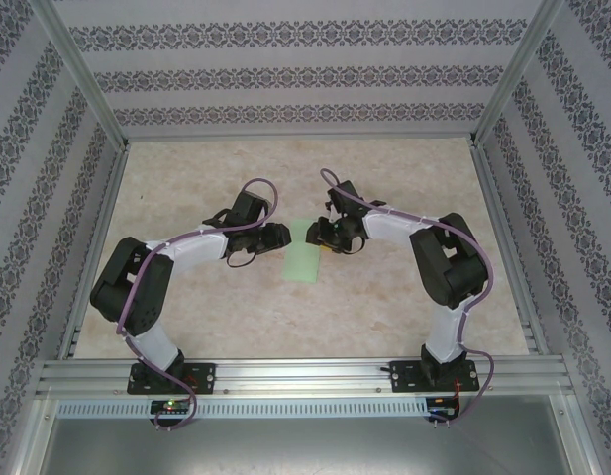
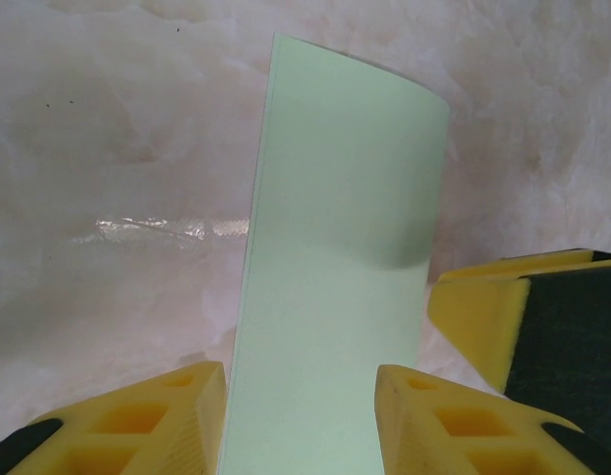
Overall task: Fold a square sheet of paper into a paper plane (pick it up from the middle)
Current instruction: Fold the triangle a second time at the center of the table.
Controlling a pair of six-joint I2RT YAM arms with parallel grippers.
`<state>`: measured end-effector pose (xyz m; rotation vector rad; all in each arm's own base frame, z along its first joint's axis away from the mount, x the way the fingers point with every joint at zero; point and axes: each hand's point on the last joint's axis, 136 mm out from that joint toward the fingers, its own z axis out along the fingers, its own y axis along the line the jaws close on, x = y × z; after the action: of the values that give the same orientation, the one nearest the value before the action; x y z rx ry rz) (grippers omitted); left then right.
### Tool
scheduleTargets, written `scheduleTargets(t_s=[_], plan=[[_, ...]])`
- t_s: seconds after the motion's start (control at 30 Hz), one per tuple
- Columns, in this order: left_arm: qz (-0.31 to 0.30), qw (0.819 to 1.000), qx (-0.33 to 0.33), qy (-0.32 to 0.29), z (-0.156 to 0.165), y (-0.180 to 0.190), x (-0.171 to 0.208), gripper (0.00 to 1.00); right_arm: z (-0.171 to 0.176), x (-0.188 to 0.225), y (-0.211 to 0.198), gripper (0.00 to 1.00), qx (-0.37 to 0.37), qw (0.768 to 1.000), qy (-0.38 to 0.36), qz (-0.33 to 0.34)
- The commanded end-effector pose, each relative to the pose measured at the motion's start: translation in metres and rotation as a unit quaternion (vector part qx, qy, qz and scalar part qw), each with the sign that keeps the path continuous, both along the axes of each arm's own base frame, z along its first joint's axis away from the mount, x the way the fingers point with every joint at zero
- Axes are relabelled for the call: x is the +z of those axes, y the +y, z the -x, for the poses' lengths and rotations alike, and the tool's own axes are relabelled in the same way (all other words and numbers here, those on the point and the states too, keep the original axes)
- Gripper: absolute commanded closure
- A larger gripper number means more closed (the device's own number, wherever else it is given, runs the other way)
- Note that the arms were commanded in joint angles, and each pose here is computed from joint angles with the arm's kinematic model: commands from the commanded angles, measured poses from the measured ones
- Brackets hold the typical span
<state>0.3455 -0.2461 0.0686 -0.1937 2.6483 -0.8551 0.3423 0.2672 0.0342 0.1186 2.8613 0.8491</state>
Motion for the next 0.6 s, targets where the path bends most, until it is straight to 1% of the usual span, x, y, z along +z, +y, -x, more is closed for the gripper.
scheduleTargets(t_s=[0.0, 0.3, 0.57], plan=[[0.010, 1.000, 0.003, -0.004, -0.006, -0.001, 0.002, 0.55, 0.005, -0.008, 0.007, 0.57, 0.004, 1.000, 0.007, -0.009], [0.008, 1.000, 0.005, -0.004, -0.007, -0.001, 0.001, 0.55, 0.010, -0.015, -0.002, 0.57, -0.003, 1.000, 0.008, 0.011], [0.010, 1.000, 0.000, 0.003, -0.006, -0.003, -0.003, 0.55, 0.014, -0.023, -0.002, 0.57, -0.002, 1.000, 0.017, 0.005]])
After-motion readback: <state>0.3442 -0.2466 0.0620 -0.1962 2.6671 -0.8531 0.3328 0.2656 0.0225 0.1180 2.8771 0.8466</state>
